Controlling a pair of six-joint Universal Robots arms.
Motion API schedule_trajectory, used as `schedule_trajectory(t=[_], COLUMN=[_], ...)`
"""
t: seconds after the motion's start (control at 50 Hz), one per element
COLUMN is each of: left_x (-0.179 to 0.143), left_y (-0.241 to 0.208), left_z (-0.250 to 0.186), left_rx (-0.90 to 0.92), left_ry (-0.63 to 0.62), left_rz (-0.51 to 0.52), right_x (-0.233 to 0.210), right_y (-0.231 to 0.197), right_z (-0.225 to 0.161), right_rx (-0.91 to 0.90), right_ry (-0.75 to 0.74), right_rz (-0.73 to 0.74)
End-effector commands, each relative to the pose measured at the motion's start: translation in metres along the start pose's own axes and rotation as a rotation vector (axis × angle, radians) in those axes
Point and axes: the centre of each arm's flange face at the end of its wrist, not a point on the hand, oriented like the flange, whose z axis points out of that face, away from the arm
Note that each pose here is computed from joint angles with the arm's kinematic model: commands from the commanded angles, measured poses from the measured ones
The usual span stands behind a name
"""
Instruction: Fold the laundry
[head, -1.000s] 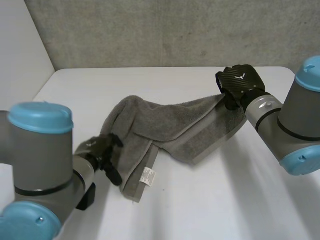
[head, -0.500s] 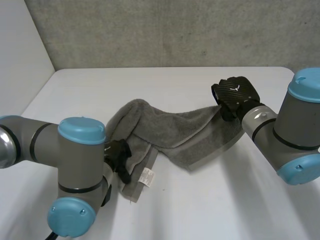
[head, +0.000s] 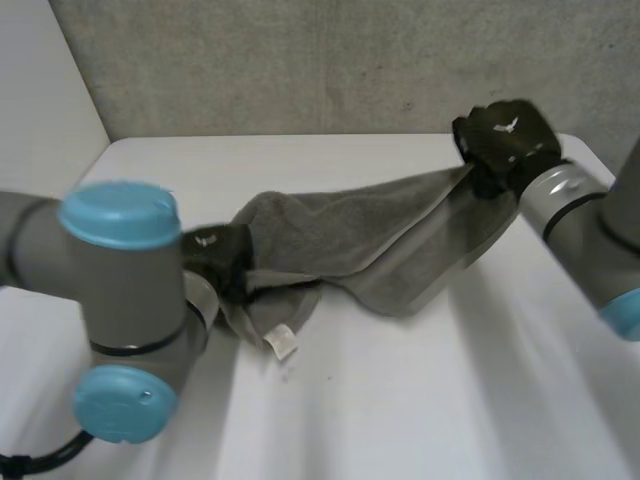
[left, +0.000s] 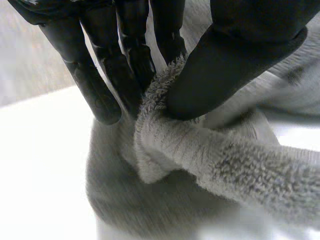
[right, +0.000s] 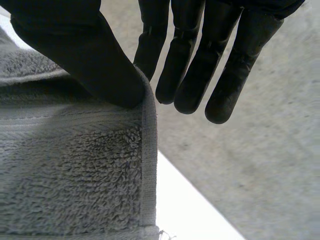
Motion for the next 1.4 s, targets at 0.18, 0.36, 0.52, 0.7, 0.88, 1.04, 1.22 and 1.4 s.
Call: schedule_trajectory(t=[0.18,0.36,0.52,0.7,0.88,1.04,1.22,1.4], left_x=[-0.057,-0.065,-0.061,-0.060,-0.067,-0.065,-0.060,-0.059], left_y=[-0.071,-0.035,-0.057,-0.248,-0.259,-0.145,0.015,0.058], left_z=[-0.043,-0.016,0.042,0.028,-0.012,0.033,0.062,0.060], left_rx=[-0.021,-0.202,-0.041,0.827,0.965,0.602,0.172,0.036], left_ry=[-0.086,-0.025,-0.068,-0.316,-0.360,-0.228,-0.013,0.035], left_rz=[0.460,0.523,0.518,0.437,0.406,0.489,0.558,0.561], right_x=[0.032,0.005,-0.002,0.080,0.075,0.030,-0.028,-0.046], right_y=[-0.034,0.017,0.024,-0.130,-0.142,-0.059,0.059,0.091], right_z=[-0.049,-0.042,0.000,0.055,0.025,0.024,-0.001,-0.020], right_rx=[-0.286,-0.450,-0.358,0.426,0.551,0.270,-0.217,-0.334], right_ry=[-0.201,-0.366,-0.295,0.424,0.431,0.188,-0.147,-0.278], right_rz=[-0.293,-0.368,-0.431,-0.389,-0.420,-0.387,-0.286,-0.228])
